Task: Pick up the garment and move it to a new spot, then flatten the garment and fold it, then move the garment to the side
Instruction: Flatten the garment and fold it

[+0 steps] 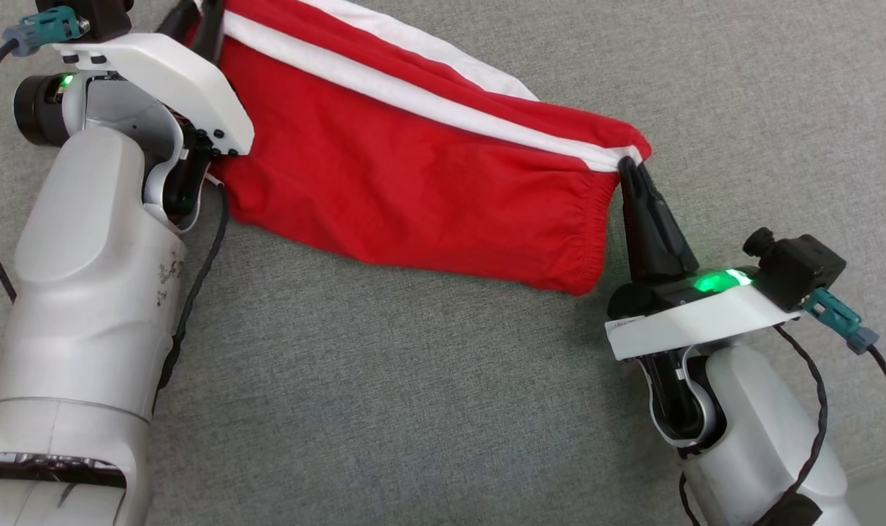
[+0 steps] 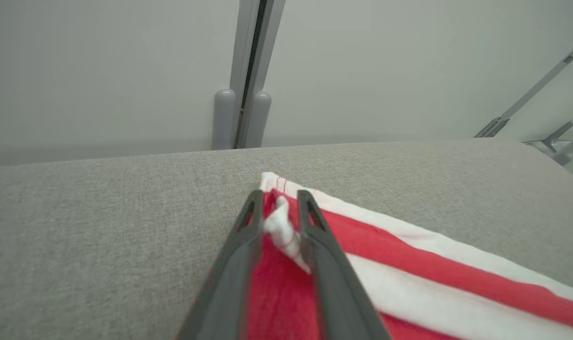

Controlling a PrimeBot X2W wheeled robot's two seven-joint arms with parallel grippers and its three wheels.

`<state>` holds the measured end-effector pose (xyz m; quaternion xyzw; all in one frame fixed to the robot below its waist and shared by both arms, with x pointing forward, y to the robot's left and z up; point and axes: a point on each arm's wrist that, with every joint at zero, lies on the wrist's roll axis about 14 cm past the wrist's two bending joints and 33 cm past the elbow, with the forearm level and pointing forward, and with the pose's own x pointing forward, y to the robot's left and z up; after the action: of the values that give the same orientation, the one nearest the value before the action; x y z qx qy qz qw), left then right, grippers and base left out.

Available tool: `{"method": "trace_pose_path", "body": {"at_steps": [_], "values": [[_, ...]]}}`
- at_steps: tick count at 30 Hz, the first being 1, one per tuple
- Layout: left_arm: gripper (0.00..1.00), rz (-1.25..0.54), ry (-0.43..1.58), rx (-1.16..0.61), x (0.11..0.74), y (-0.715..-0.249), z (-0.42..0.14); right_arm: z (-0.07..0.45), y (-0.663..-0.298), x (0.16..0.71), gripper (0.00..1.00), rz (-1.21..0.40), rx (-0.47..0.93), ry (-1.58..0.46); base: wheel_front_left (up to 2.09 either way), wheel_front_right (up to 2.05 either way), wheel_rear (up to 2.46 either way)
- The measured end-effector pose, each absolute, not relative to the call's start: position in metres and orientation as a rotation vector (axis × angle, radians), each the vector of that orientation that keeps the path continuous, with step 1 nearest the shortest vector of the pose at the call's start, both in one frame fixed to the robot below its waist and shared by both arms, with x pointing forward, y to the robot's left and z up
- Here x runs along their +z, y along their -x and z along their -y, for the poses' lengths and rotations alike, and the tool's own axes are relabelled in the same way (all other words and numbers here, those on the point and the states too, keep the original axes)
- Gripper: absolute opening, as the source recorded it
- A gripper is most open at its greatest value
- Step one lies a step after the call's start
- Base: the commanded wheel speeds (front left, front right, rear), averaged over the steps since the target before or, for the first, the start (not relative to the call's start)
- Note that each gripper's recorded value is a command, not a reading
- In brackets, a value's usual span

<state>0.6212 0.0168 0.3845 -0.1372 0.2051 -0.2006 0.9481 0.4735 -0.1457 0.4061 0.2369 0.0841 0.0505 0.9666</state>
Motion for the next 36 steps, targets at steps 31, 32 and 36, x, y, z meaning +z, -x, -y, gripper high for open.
{"method": "trace_pose_path", "body": {"at_steps": [31,32,36], "values": [[1.00,0.024,0.123,-0.026,0.474,-0.471,-0.165,0.157,-0.434,0.484,1.00,0.020,0.173,-0.088,0.00,0.00,0.00],[1.00,0.019,0.126,-0.022,0.473,-0.466,-0.166,0.156,-0.433,0.485,1.00,0.020,0.176,-0.090,0.00,0.00,0.00],[1.00,-0.001,0.118,-0.023,0.468,-0.454,-0.167,0.151,-0.429,0.488,1.00,0.017,0.187,-0.095,0.00,0.00,0.00]]}}
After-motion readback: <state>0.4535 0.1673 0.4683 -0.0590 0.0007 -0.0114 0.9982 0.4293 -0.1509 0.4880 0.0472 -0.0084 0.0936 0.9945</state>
